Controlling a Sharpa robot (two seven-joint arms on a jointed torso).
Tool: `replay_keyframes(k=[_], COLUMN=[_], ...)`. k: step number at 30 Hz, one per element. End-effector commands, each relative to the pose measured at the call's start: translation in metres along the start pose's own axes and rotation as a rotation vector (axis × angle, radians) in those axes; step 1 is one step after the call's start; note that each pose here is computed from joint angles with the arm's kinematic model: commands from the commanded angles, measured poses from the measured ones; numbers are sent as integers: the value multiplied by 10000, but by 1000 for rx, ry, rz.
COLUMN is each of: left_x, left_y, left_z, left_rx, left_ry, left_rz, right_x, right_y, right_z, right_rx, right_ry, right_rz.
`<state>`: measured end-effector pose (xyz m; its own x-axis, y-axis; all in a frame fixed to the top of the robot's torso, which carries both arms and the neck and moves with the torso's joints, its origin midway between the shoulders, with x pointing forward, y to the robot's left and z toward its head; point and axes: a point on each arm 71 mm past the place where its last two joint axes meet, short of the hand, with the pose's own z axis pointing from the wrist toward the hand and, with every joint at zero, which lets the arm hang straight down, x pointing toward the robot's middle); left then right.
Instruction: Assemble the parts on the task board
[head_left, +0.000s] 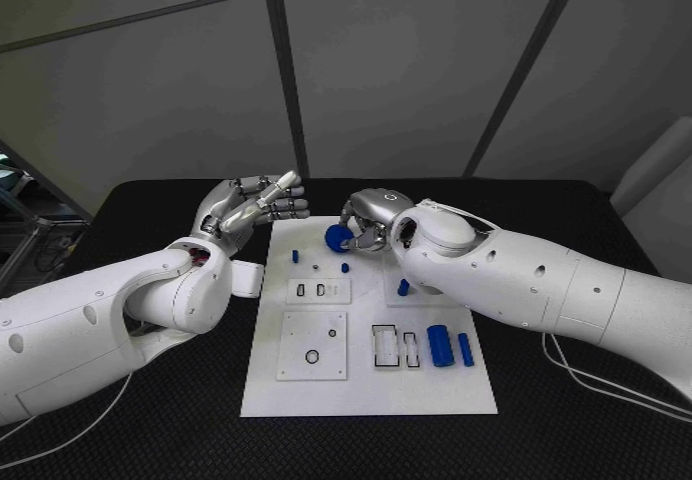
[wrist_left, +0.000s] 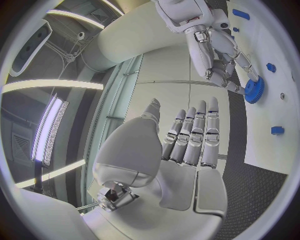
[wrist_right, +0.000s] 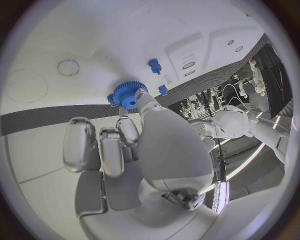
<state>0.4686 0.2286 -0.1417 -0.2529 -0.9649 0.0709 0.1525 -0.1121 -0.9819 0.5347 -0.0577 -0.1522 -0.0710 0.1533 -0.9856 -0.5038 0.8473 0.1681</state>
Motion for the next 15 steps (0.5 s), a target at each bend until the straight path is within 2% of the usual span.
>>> replay_keyframes(k=[1,7,15], left_x=[12,12,10], left_y=[-21,-22,-21], left_z=[8,10,12], left_rx=[14,13,12], left_ry=[10,10,10], left_rz=[2,2,2], right_x=[-3,9,36], right_y=[8,9,20], right_z=[15,30,36], right_rx=[-8,-8,-17], right_ry=[-3,5,40], right_rz=[-10,-12,-11])
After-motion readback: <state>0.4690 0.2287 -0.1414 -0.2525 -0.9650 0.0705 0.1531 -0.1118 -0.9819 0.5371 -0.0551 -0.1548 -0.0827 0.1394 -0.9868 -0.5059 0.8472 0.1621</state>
